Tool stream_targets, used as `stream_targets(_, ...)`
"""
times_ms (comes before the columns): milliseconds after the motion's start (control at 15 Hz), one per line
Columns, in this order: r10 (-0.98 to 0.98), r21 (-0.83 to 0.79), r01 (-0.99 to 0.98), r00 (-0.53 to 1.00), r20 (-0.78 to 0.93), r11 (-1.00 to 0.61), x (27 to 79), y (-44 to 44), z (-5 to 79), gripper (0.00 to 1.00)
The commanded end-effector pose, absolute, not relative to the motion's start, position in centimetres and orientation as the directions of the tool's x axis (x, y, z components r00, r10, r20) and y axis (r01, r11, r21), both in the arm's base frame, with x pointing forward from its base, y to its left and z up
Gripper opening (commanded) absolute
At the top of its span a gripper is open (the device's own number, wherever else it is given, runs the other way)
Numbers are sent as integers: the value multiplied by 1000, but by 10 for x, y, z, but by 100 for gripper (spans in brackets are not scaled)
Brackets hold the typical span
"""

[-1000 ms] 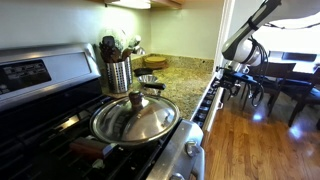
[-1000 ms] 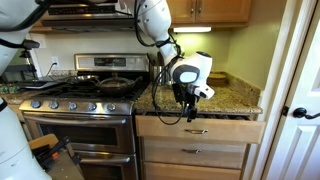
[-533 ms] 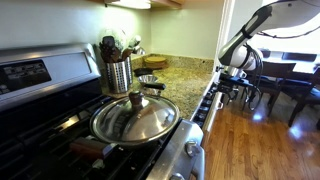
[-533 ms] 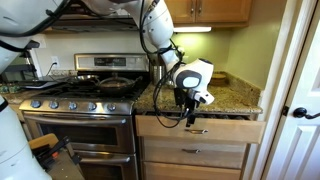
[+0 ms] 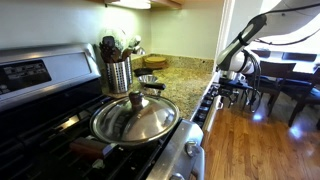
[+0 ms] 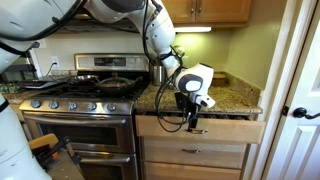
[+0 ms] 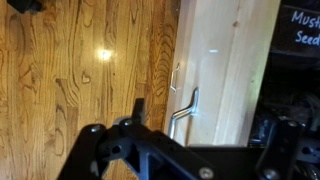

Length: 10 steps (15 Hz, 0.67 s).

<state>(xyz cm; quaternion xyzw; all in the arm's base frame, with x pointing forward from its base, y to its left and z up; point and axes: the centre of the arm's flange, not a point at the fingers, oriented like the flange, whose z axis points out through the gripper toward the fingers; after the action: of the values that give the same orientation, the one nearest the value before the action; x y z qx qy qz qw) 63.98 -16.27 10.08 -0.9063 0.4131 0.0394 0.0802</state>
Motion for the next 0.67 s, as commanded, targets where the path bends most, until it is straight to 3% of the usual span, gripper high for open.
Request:
stream_targets(0,-721,-29,-731,678,-140,-682,626,-164,102,100)
stream_targets(600,-615,135,-601,780,-115,-787,594,-164,103,100)
